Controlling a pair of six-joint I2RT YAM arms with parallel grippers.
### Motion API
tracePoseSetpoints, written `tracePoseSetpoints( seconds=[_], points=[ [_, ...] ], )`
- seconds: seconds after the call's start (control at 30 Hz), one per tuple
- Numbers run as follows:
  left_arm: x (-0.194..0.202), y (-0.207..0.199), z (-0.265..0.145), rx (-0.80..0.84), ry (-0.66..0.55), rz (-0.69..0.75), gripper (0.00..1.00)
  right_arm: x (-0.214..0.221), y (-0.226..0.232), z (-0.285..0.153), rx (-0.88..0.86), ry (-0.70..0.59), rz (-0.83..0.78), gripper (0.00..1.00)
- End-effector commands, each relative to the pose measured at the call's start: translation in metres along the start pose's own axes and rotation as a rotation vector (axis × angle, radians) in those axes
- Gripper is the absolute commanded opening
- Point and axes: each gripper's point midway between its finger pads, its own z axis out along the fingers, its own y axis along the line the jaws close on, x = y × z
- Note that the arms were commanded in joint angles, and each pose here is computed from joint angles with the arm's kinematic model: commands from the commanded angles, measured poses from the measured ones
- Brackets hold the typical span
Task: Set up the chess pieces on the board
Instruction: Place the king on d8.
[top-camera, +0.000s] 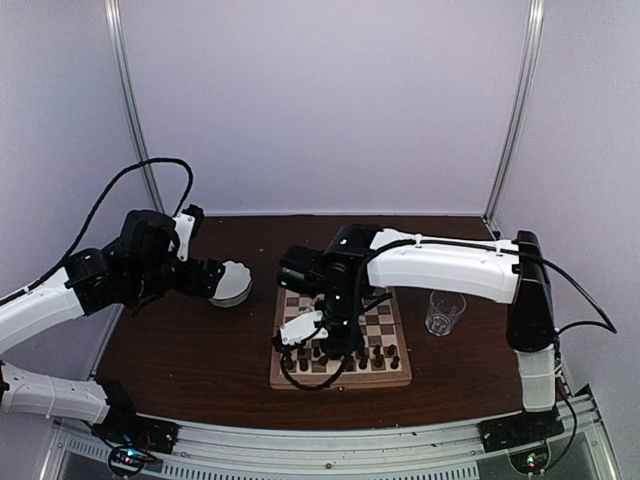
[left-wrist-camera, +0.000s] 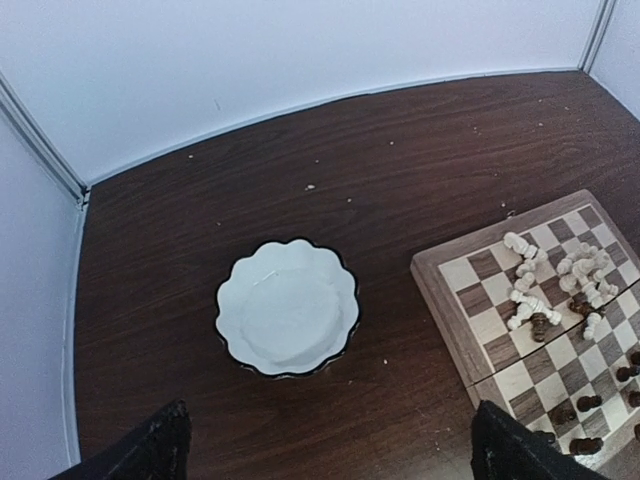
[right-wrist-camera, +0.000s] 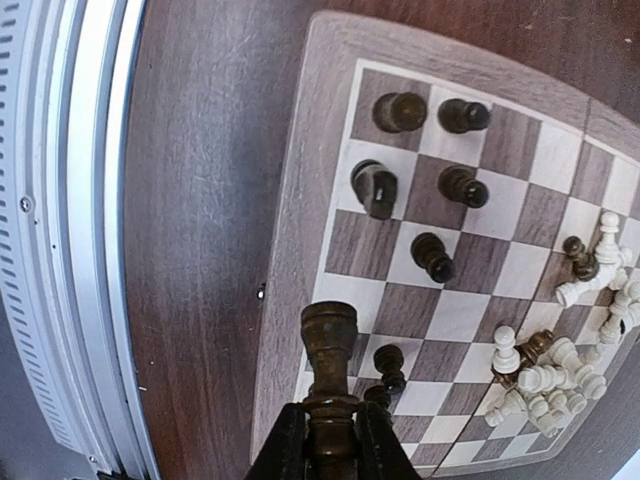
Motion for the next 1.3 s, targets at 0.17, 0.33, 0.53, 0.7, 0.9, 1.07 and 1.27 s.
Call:
tracePoseSetpoints(
  seconds=[0.17,0.33,0.53,0.7,0.9,1.07,1.27],
  points=[
    [0.015,0.008,0.007,-0.043,0.039,0.031,0.97,0.017,0.003,0.014,0.025,0.194,-0.088,0.08],
    [0.017,0.005,0.01,-0.032,0.056,0.028,0.98,0.023,0.004,0.021,0.02,0.252,-0.102,0.09],
    [0.017,0.003,0.01,-0.016,0.05,0.016,0.98,0.022,0.0,0.025,0.03,0.267,-0.097,0.1],
    [0.02,0.002,0.011,-0.014,0.058,0.014,0.98,0.023,-0.002,0.031,0.034,0.286,-0.098,0.11],
    [0.025,0.0,0.014,-0.005,0.069,0.013,0.98,0.022,-0.003,0.036,0.025,0.293,-0.098,0.11],
    [0.028,-0.001,0.016,0.0,0.076,0.01,0.98,0.022,-0.004,0.041,0.024,0.303,-0.097,0.12],
    [0.029,-0.002,0.017,0.005,0.079,0.006,0.97,0.025,-0.004,0.047,0.019,0.325,-0.097,0.13]
  ],
)
